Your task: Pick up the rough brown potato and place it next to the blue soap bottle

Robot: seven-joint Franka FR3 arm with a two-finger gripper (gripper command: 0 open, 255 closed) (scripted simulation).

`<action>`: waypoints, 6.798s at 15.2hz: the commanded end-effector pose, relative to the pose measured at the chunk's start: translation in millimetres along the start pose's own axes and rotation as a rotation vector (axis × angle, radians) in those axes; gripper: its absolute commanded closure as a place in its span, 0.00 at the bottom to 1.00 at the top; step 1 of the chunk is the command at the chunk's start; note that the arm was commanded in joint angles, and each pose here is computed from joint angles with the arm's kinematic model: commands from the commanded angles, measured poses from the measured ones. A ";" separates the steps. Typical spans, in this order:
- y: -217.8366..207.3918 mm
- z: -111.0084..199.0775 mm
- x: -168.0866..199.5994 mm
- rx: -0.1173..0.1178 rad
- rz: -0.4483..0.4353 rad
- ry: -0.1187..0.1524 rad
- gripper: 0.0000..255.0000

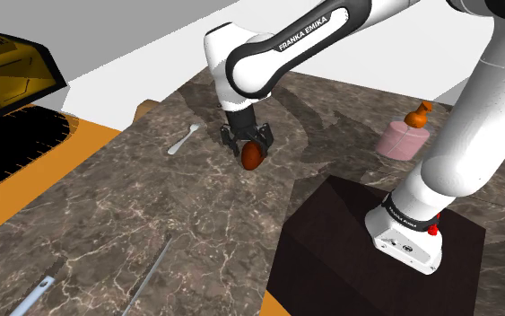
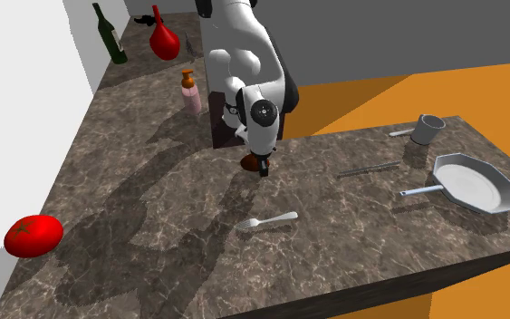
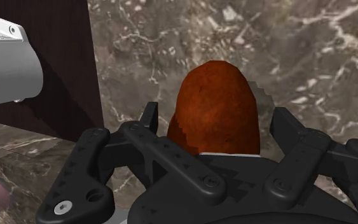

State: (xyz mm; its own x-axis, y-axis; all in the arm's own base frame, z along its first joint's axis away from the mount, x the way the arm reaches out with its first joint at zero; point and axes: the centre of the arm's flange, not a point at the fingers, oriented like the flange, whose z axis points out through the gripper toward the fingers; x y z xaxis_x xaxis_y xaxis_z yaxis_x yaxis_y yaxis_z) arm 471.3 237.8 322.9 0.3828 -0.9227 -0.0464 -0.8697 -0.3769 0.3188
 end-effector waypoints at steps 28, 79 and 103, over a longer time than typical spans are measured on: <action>23.6 -69.7 -3.5 0.000 0.000 0.000 1.00; 191.7 -229.8 120.3 0.000 0.000 0.000 1.00; 384.8 -177.1 365.7 0.000 0.000 0.000 1.00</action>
State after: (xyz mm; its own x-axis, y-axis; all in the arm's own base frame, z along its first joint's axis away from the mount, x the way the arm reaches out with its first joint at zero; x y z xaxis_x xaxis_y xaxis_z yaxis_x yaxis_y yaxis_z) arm 335.2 -217.5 594.4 0.3810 -0.9234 -0.0466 -0.8706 -0.3753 0.3181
